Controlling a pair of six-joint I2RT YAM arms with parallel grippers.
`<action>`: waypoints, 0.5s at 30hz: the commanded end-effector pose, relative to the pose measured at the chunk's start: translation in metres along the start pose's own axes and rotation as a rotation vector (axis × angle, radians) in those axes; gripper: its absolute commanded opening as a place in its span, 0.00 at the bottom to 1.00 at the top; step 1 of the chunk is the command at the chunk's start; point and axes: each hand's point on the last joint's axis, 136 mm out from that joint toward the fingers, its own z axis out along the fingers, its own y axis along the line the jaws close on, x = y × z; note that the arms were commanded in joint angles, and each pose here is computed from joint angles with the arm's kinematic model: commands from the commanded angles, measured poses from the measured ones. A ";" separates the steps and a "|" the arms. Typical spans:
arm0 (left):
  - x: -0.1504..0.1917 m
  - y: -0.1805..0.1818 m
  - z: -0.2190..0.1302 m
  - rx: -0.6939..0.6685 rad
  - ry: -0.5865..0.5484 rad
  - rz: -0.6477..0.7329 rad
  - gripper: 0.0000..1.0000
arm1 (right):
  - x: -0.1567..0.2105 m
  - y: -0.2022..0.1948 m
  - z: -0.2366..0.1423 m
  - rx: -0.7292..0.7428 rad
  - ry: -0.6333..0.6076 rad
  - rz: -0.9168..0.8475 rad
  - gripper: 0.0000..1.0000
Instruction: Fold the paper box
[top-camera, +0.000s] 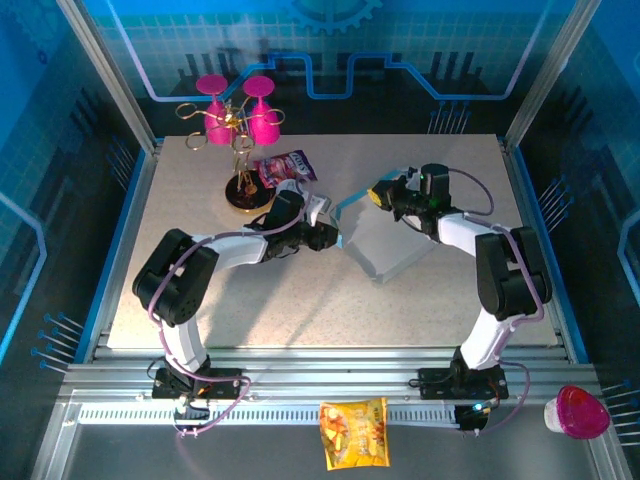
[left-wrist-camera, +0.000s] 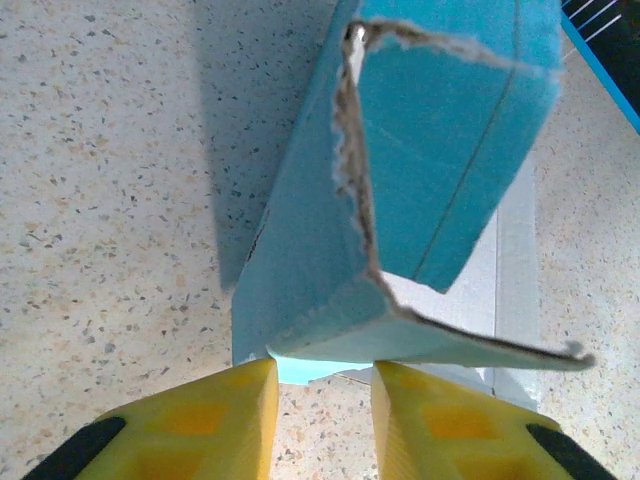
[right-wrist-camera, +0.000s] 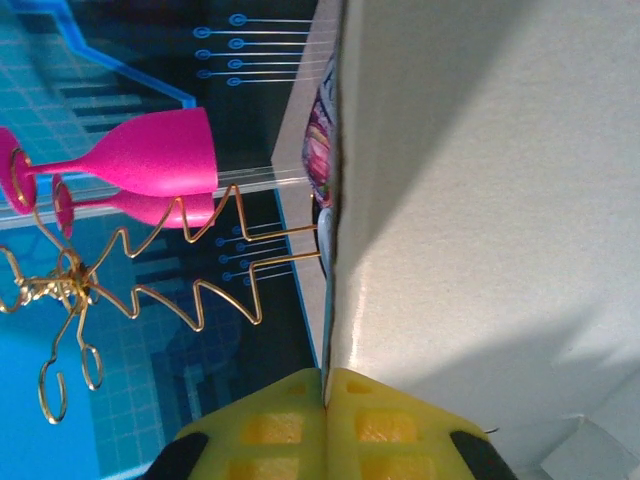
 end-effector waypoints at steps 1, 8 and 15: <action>-0.005 -0.009 0.000 0.022 -0.027 0.002 0.31 | -0.003 0.004 -0.002 -0.098 0.006 -0.050 0.00; -0.010 -0.008 0.005 0.012 -0.033 -0.005 0.25 | -0.002 -0.004 -0.003 -0.142 0.023 -0.063 0.00; -0.012 -0.013 0.013 -0.007 -0.038 0.004 0.23 | -0.002 -0.022 -0.002 -0.145 0.040 -0.030 0.00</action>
